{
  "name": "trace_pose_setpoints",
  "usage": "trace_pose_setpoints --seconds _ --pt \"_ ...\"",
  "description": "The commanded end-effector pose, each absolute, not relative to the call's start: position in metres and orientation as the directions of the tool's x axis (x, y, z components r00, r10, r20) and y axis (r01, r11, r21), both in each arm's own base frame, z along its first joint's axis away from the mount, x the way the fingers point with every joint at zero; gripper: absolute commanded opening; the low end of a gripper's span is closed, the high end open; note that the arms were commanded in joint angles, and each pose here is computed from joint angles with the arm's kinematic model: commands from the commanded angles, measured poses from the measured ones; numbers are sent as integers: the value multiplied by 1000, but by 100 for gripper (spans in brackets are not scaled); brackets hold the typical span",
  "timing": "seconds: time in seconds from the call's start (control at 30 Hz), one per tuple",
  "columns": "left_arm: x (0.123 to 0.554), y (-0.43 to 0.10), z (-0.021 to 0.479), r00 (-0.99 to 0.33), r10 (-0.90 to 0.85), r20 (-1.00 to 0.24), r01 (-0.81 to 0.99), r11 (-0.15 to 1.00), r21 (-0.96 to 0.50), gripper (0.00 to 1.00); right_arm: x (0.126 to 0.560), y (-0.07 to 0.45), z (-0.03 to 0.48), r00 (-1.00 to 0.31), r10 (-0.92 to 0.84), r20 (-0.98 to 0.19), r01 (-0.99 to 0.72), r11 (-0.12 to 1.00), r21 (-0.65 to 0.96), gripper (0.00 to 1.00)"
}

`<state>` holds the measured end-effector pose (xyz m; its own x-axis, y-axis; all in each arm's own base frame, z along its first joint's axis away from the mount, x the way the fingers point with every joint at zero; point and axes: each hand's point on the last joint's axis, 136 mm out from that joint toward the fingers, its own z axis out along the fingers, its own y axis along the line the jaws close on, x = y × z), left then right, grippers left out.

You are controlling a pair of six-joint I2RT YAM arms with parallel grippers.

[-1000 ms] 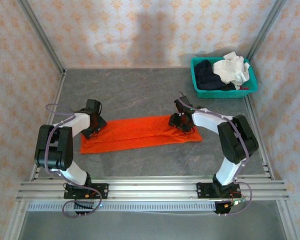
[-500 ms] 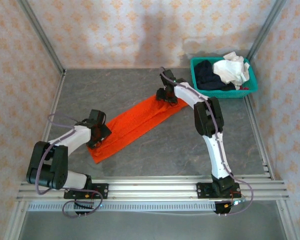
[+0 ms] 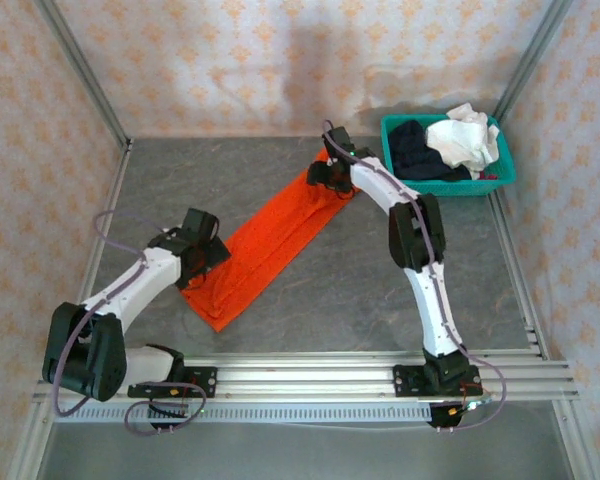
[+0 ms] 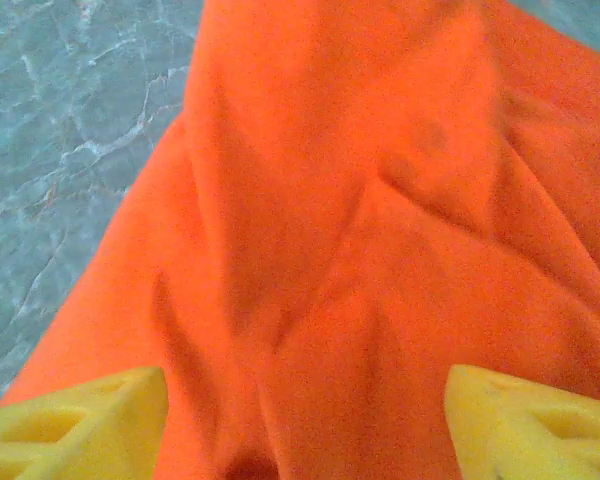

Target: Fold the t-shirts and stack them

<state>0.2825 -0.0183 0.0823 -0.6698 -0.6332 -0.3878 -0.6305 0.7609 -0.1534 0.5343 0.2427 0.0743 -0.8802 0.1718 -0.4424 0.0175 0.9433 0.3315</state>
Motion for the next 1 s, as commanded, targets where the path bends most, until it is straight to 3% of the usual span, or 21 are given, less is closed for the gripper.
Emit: trace_pose_setpoints --seconds 0.0,0.1,0.27,0.53,0.8,0.97 --pt "274 22 81 -715 -556 -424 -630 776 43 95 533 234 136 -764 317 -562 41 893 447 73" --pt "274 26 64 -726 -578 -374 -635 771 41 90 520 218 130 -735 407 -542 116 863 492 68" --pt "273 12 34 -752 -606 -259 -633 774 25 62 521 202 100 -739 492 -460 220 822 525 50" --pt "254 -7 8 -778 -606 -169 -618 785 29 43 541 182 61 -751 505 -426 295 833 467 39" --pt "217 -45 -10 -814 -577 -68 -579 815 13 36 568 191 35 -795 447 -411 268 866 422 26" --pt "203 -80 -11 -842 -539 -20 -538 842 -49 36 593 211 28 -826 393 -404 197 873 447 26"
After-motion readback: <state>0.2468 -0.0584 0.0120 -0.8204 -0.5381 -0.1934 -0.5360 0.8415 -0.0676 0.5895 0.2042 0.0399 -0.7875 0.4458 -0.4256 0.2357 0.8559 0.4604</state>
